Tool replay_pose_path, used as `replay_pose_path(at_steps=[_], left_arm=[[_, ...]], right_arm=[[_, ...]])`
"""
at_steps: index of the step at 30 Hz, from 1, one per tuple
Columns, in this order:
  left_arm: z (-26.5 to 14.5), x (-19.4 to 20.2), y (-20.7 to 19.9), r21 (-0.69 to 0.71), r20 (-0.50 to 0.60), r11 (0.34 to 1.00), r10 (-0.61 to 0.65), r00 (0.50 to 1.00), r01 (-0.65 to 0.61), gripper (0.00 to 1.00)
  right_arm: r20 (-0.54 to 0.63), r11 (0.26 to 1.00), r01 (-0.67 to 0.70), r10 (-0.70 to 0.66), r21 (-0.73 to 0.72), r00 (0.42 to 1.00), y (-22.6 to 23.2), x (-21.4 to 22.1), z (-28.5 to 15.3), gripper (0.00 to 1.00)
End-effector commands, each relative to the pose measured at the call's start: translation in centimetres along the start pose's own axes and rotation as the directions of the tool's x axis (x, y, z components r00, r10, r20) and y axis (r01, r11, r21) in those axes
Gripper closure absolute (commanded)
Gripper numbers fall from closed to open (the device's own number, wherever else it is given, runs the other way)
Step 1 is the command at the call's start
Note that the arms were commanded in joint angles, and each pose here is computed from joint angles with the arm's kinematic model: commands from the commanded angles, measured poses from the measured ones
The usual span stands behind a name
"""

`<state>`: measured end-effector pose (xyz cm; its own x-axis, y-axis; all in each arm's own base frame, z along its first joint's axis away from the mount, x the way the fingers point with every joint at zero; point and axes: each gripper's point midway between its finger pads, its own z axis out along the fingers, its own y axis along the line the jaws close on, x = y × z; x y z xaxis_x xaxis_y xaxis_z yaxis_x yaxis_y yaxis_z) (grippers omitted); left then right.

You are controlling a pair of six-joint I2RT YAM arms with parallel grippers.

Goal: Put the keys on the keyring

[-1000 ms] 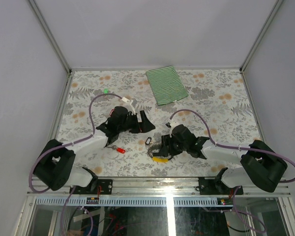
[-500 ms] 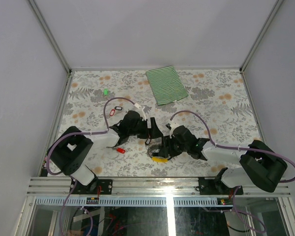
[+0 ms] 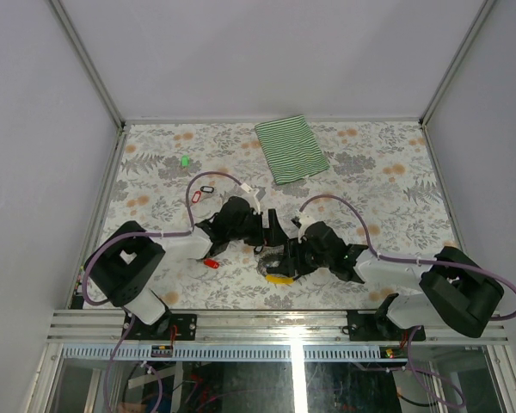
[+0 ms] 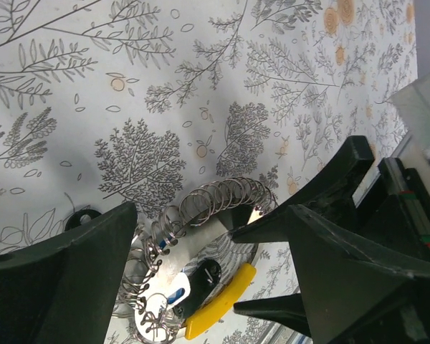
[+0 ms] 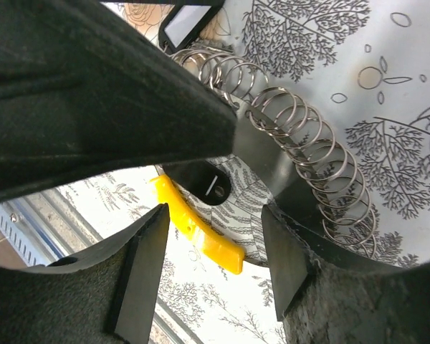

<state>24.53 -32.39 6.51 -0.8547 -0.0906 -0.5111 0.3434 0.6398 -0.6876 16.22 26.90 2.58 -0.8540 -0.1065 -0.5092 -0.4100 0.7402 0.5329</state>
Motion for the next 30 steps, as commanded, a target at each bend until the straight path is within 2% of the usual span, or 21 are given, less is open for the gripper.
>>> replay_pose_path(at_steps=[1,11,21,30], left_arm=[[-0.1,-0.5,0.1,0.001,0.052,1.000,0.029,0.998,-0.029,0.12],[-0.9,0.9,1.4,-0.030,0.037,0.999,0.026,0.999,-0.025,0.12],[-2.9,2.0,3.3,-0.118,0.057,0.993,0.024,0.998,-0.018,0.11],[-4.3,3.7,3.4,-0.093,0.056,0.996,-0.006,0.998,0.011,0.11]], right_arm=[[0.078,0.999,-0.021,0.017,0.050,0.997,-1.0,-1.1,-0.3,0.39],[0.118,0.995,-0.061,0.052,0.079,0.992,-1.7,-1.2,-0.6,0.39],[0.151,0.972,-0.120,0.091,0.201,0.984,-4.3,-0.8,-1.5,0.39],[0.154,0.972,-0.130,0.100,0.198,0.983,-4.3,-0.7,-1.8,0.39]])
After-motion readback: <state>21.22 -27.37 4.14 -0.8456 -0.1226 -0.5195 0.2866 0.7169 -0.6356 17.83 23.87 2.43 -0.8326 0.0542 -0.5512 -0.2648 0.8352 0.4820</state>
